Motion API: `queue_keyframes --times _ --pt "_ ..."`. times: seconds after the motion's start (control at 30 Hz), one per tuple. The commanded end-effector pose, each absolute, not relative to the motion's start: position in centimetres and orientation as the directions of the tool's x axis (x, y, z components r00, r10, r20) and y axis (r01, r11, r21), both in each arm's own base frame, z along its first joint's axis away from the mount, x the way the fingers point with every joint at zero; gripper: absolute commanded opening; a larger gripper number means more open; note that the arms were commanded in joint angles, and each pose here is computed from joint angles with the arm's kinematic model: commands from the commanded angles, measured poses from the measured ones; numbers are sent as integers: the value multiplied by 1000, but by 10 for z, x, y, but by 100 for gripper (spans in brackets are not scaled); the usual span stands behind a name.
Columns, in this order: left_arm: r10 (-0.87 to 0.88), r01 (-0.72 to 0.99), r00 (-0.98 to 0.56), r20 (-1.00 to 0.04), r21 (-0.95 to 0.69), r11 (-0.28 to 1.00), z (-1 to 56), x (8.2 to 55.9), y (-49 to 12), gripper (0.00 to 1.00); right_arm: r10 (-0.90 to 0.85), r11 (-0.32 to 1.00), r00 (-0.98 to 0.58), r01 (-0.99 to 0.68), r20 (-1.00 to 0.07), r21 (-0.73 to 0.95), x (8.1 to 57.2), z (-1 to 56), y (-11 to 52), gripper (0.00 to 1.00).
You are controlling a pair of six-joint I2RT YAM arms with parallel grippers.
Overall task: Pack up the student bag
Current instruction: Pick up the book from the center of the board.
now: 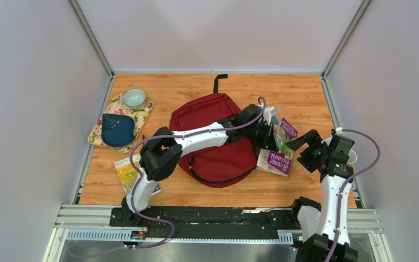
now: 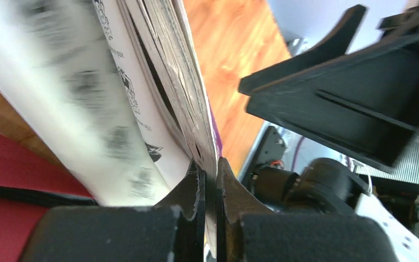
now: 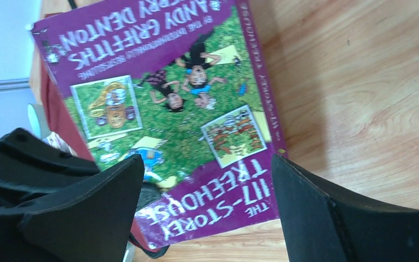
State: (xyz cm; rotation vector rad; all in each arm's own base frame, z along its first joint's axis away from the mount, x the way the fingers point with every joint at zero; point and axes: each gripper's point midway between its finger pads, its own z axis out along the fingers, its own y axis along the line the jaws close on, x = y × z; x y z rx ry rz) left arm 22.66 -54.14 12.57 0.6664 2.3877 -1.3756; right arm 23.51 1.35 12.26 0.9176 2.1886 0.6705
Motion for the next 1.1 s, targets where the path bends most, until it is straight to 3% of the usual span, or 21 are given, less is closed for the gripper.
queue_keyframes --times 0.0,0.23,0.4,0.53,0.67,0.73,0.87,1.07 --pt "102 710 -698 -709 -666 228 265 228 -536 0 767 624 -460 377 -447 684 235 174 12 89" --pt "-4 792 -600 -800 -595 136 343 218 -515 0 758 625 -462 312 -461 715 236 200 20 90" --pt "-34 801 -584 -811 -582 140 352 216 -494 0 740 510 -543 71 -396 857 243 225 61 89" --pt "-51 808 -569 -821 -569 155 366 214 -472 0 676 466 -599 -106 -430 879 242 250 86 89" --pt "-39 761 -621 -783 -614 210 341 214 -450 0 644 444 -630 -154 -434 883 240 251 96 89" --pt "-73 733 -651 -756 -650 201 340 214 -437 0 648 438 -644 -122 -407 891 239 237 97 89" --pt "-59 624 -757 -651 -747 230 281 208 -414 0 650 418 -676 -63 -347 906 234 208 99 89" --pt "-41 561 -809 -587 -791 244 237 199 -399 0 625 411 -726 -5 -286 911 224 172 106 89"
